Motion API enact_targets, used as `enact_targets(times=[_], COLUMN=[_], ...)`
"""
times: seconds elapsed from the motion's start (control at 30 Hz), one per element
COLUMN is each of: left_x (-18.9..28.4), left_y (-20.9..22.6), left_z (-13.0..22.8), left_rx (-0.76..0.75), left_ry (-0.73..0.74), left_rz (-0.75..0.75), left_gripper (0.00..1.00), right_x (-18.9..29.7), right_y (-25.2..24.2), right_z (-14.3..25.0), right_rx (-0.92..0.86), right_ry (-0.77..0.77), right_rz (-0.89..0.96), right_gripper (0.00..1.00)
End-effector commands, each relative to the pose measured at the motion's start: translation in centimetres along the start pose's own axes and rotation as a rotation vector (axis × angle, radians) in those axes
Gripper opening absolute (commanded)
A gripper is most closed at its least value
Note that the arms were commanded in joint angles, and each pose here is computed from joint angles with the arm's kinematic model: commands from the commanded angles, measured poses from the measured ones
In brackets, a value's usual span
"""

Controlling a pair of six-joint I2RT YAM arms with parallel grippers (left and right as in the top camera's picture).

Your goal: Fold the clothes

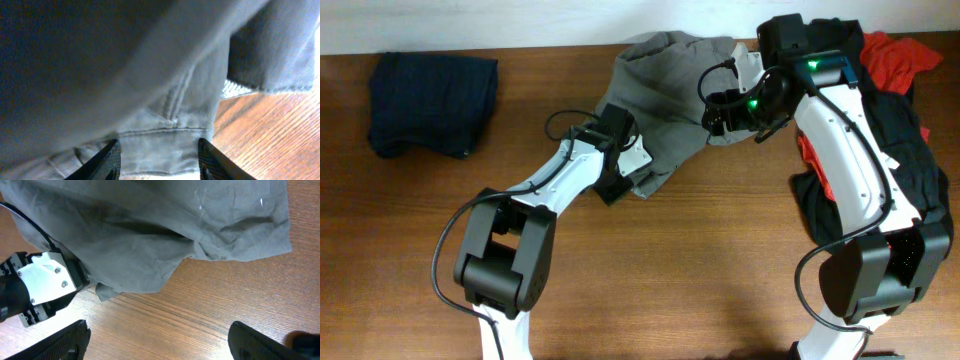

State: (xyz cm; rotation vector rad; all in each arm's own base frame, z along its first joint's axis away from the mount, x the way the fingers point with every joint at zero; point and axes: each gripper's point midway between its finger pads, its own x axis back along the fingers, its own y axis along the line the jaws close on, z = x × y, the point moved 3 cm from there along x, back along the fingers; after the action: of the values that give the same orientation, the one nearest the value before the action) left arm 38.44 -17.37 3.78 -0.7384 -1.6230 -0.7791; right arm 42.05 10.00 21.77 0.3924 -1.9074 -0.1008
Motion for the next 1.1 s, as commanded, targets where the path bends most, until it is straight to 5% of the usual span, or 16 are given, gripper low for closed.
enact_targets(times=[0.0, 0.63, 0.67, 0.73, 0.77, 0.93, 1.07], left_x=[-1.5, -1.6, -2.0, -2.9, -3.3, -1.3, 5.2], left_y=[-0.5, -3.3, -3.3, -2.8, -2.4, 0.6, 4.2], left_z=[1.3, -0.3, -0.4, -0.6, -0.5, -1.4, -3.4], left_rx=[0.016, -0.003, 0.005, 0.066, 0.106, 0.290, 0.398], left_ry=[0.067, -0.004, -0.007, 0.000, 0.009, -0.030, -0.179], left_rz=[0.031, 0.171, 0.173, 0.143, 0.118, 0.012, -0.054], left_gripper=[0.50, 0.51, 0.47, 0.05, 0.01, 0.00, 0.00], right_x=[-0.4, -0.4, -0.4, -0.4, -0.4, -0.4, -0.3], right_y=[0.0, 0.1, 0.0, 0.0, 0.0, 0.1, 0.9], right_z=[0.1, -0.3, -0.3, -0.2, -0.1, 0.1, 0.1], right_rx=[0.008, 0.017, 0.016, 0.015, 0.014, 0.004, 0.000], right_ry=[0.008, -0.010, -0.009, -0.006, -0.003, 0.005, 0.006], right_rz=[-0.012, -0.013, -0.012, -0.012, -0.012, -0.014, -0.076], right_gripper=[0.93, 0.93, 0.93, 0.93, 0.93, 0.92, 0.92])
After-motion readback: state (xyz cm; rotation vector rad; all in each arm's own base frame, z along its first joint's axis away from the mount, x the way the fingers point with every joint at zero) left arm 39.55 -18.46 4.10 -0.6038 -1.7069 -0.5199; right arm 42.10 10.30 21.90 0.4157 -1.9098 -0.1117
